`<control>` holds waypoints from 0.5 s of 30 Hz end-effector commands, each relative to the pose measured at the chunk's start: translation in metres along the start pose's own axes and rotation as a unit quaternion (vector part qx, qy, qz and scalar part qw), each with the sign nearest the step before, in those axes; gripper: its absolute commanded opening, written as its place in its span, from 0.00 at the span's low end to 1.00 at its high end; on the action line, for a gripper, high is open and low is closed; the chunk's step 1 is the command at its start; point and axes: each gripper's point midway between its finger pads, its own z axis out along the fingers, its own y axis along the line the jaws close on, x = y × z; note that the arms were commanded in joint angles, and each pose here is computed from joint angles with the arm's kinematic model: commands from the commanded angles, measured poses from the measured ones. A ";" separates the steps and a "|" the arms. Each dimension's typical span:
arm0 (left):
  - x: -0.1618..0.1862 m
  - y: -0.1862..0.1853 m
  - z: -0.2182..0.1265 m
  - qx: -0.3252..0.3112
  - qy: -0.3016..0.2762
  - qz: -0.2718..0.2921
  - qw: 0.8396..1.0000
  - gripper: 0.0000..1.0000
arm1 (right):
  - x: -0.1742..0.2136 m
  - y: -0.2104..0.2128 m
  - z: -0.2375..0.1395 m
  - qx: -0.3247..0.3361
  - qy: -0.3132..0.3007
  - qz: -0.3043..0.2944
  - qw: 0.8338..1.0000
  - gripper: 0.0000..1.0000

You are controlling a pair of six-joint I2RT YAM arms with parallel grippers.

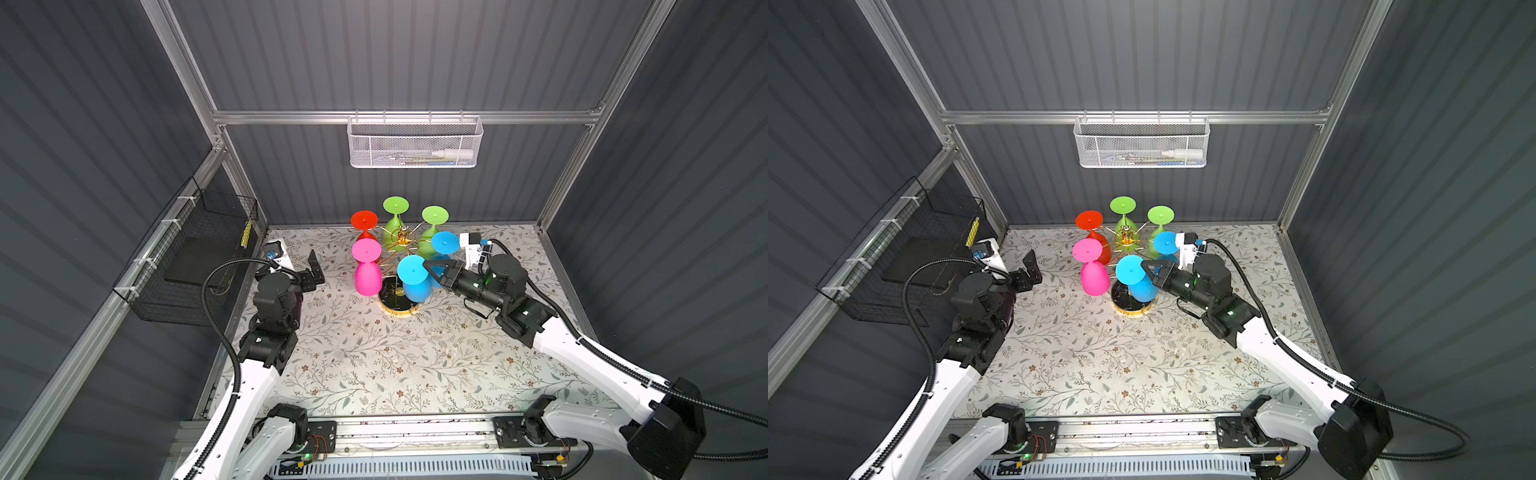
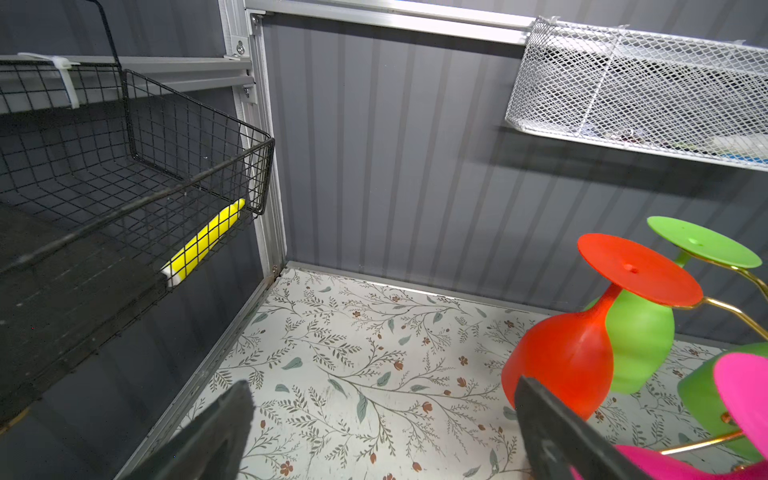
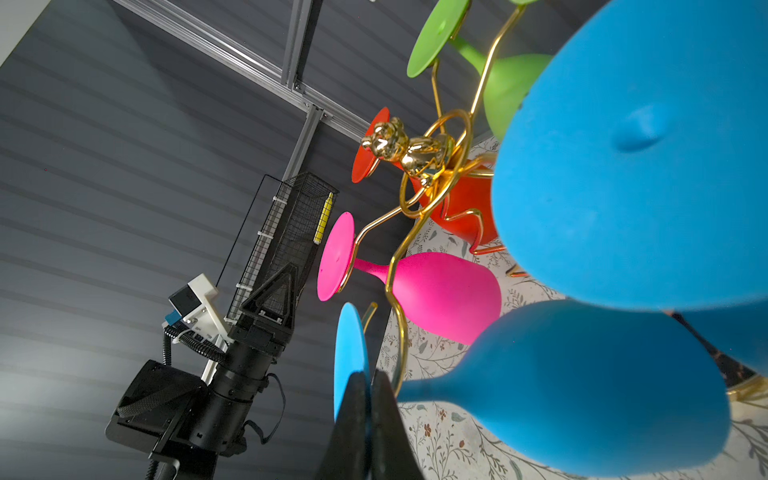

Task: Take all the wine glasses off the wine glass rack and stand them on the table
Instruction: 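Close the right gripper on the blue glass's rim and pull it off the rack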

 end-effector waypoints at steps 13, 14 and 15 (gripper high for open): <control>-0.016 0.000 -0.010 0.006 -0.019 -0.004 1.000 1.00 | -0.026 0.043 -0.011 -0.046 -0.037 0.027 0.998 0.00; -0.016 0.001 -0.010 0.006 -0.019 -0.005 1.000 1.00 | -0.026 0.042 -0.010 -0.045 -0.036 0.029 0.998 0.00; -0.016 0.001 -0.010 0.006 -0.020 -0.005 1.000 1.00 | -0.026 0.041 -0.009 -0.043 -0.036 0.034 0.998 0.00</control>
